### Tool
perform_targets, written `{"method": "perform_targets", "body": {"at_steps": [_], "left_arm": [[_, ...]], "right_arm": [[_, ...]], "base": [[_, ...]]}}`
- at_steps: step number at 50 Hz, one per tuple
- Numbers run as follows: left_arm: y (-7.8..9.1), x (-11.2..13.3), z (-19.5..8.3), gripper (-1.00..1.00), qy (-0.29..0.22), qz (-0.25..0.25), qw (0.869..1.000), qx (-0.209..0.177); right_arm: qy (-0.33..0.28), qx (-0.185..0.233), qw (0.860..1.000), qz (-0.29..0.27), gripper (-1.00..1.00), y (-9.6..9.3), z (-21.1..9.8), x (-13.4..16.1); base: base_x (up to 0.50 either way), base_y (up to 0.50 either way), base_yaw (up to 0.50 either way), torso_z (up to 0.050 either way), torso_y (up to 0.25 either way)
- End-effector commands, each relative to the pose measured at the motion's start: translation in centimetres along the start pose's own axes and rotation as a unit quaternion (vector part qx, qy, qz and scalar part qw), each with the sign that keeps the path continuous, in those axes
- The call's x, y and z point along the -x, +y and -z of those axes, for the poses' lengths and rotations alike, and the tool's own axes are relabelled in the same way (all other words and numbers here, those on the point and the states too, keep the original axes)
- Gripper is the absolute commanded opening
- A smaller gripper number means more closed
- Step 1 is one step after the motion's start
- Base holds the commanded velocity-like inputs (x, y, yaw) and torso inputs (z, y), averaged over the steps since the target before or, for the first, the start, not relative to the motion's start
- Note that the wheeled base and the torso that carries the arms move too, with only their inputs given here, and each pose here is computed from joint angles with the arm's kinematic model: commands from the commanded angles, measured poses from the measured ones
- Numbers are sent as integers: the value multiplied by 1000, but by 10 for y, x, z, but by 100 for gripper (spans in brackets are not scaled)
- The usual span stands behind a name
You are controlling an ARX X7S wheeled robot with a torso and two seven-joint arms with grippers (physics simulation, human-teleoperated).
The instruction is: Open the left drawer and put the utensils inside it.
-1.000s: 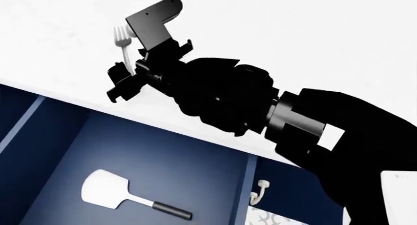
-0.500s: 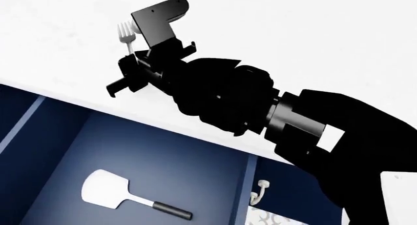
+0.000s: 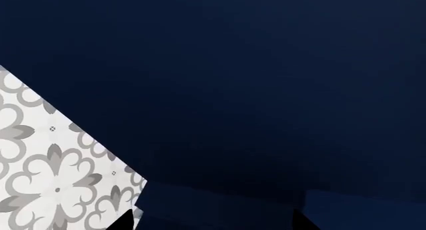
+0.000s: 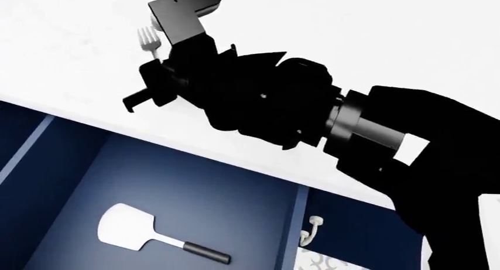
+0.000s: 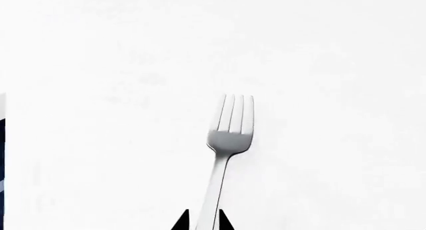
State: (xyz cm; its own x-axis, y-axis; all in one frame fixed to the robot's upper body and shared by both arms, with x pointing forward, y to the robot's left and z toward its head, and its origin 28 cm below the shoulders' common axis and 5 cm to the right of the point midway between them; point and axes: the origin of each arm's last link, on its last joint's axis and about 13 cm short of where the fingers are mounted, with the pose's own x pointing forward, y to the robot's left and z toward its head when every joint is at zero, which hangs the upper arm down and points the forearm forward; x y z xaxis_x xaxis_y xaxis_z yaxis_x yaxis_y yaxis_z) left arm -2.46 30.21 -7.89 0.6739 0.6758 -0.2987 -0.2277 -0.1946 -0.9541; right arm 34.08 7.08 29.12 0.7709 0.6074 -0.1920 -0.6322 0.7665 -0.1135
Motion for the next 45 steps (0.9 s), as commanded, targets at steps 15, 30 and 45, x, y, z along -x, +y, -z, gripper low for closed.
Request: {"method": "perform_targets", "body": {"at_steps": [15,30,45], "left_arm": [[1,-2,5,100,10,-2,1000,-4],[-3,0,5,100,10,4,1000,-1],[-3,-1,5,100,22,14,999,25]], "right_arm": [[-18,113,983,-146,-100,25,11,146],[151,196,944,-217,-100,46,125,109],[202,246,908,-273,-100,80,168,103]], "base": [[0,0,0,0,0],[0,0,0,0,0],[0,0,0,0,9]]}}
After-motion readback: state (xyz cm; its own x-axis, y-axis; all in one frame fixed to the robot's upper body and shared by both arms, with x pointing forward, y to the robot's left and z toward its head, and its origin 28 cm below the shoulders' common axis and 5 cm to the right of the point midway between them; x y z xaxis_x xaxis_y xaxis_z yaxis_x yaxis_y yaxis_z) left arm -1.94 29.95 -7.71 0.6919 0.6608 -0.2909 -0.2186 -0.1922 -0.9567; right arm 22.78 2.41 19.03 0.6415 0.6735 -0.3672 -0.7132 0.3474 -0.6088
